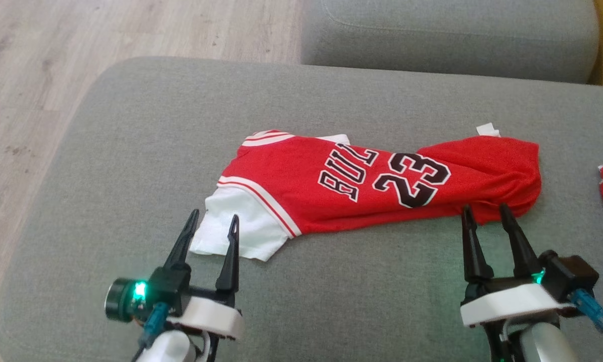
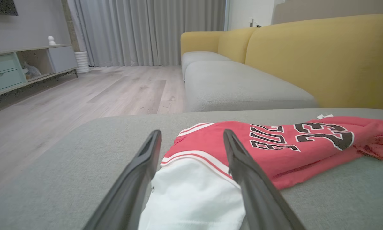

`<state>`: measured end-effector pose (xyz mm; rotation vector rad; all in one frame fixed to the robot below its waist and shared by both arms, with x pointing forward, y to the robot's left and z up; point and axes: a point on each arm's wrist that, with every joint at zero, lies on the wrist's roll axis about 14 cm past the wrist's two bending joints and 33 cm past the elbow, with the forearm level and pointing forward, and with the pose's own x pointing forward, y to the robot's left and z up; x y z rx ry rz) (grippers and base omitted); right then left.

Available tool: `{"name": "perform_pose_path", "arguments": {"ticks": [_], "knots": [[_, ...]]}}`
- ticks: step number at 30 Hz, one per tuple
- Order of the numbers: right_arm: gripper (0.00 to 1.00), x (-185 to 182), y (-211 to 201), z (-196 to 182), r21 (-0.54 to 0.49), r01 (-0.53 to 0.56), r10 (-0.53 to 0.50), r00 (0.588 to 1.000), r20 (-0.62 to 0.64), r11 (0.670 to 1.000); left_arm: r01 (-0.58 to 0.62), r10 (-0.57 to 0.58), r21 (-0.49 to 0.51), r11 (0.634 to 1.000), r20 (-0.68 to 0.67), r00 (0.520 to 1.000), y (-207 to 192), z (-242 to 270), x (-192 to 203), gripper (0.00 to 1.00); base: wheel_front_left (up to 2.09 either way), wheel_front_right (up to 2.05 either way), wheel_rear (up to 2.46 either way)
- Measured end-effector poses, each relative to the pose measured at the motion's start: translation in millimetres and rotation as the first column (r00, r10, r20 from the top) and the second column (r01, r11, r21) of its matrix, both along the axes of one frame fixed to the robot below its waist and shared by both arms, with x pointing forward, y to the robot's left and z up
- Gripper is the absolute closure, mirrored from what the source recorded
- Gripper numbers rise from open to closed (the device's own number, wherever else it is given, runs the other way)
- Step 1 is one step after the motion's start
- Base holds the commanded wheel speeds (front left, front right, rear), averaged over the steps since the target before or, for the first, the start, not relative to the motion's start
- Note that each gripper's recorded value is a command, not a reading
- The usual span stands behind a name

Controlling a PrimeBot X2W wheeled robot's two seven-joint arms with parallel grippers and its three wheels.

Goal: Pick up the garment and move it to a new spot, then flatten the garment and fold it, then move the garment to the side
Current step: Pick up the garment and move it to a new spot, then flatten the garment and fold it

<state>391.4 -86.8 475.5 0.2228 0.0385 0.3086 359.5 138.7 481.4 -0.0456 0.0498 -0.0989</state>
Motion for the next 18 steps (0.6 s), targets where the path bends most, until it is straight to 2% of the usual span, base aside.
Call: {"name": "perform_pose_path", "arguments": {"ticks": [5, 10, 18], "knots": [[0.00, -3, 4, 0, 0.001, -0.012, 0.012, 1.000, -0.002, 1.000, -0.030, 0.030, -0.013, 0.999, 0.004, 1.000, 3, -1, -6, 0.00, 0.00, 0.00, 0.00], [0.00, -4, 3, -4, 0.001, -0.009, 0.009, 1.000, -0.013, 1.000, 0.005, -0.005, -0.006, 1.000, -0.007, 1.000, -4, -6, -2, 0.00, 0.00, 0.00, 0.00], [0.00, 1, -6, -17, 0.001, 0.017, -0.017, 0.999, -0.049, 1.000, -0.011, 0.029, 0.075, 0.997, -0.244, 0.969, 13, -69, 5, 0.00, 0.00, 0.00, 0.00]]}}
